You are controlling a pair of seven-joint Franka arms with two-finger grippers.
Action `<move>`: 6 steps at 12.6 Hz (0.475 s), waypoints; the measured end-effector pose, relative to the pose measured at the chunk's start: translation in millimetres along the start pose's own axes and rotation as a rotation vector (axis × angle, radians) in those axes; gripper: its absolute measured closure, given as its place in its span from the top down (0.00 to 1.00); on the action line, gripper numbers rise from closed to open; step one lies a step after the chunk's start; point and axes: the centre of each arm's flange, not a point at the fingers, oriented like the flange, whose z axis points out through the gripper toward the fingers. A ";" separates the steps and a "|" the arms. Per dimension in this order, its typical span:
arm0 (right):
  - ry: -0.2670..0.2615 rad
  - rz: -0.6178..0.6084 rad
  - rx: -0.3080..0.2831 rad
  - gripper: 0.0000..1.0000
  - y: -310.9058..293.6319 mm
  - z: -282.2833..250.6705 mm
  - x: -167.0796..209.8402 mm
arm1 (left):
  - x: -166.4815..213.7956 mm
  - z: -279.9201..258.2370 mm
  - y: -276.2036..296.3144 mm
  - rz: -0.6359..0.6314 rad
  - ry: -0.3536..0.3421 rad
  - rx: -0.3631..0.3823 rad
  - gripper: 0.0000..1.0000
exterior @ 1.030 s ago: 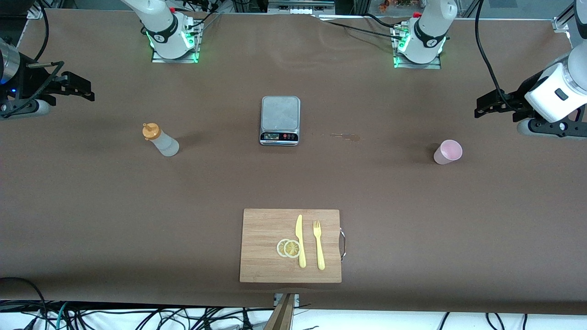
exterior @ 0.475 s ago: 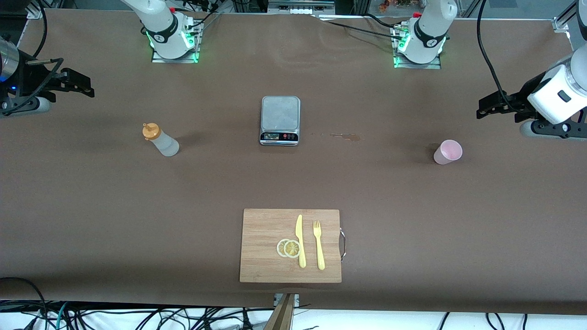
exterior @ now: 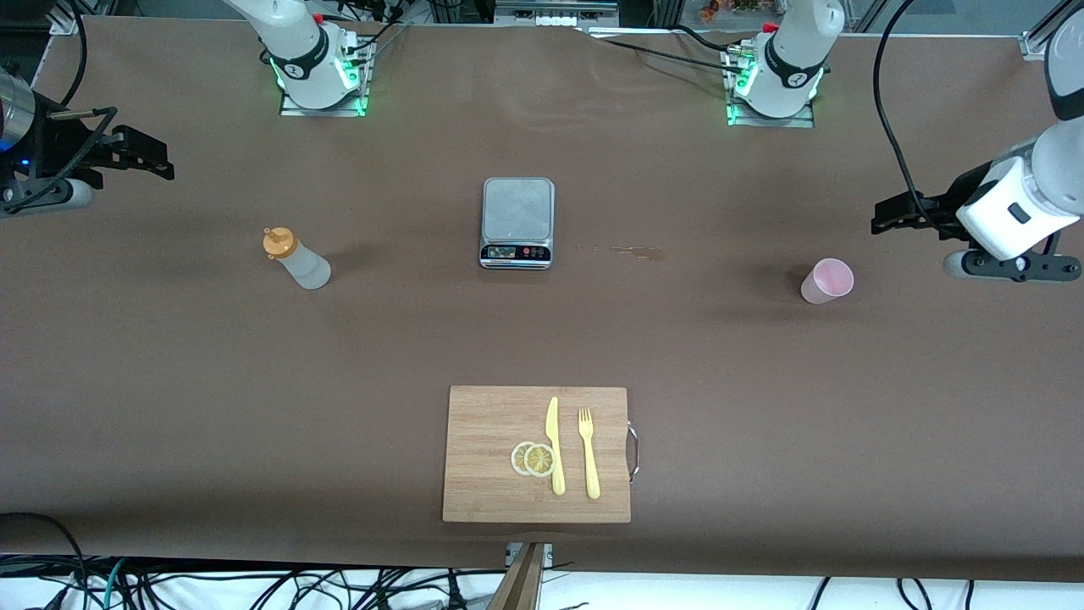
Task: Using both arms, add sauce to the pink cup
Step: 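Move the left gripper down around the pink cup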
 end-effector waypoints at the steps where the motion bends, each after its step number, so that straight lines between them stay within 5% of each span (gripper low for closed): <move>1: 0.000 0.000 0.000 1.00 0.0 -0.1 0.0 | 8.0 9.3 -2.0 -0.003 -0.007 -0.001 1.00; 6: -0.005 0.000 0.001 1.00 -0.1 0.0 -0.6 | 51.3 85.5 -23.3 0.026 0.001 0.000 1.00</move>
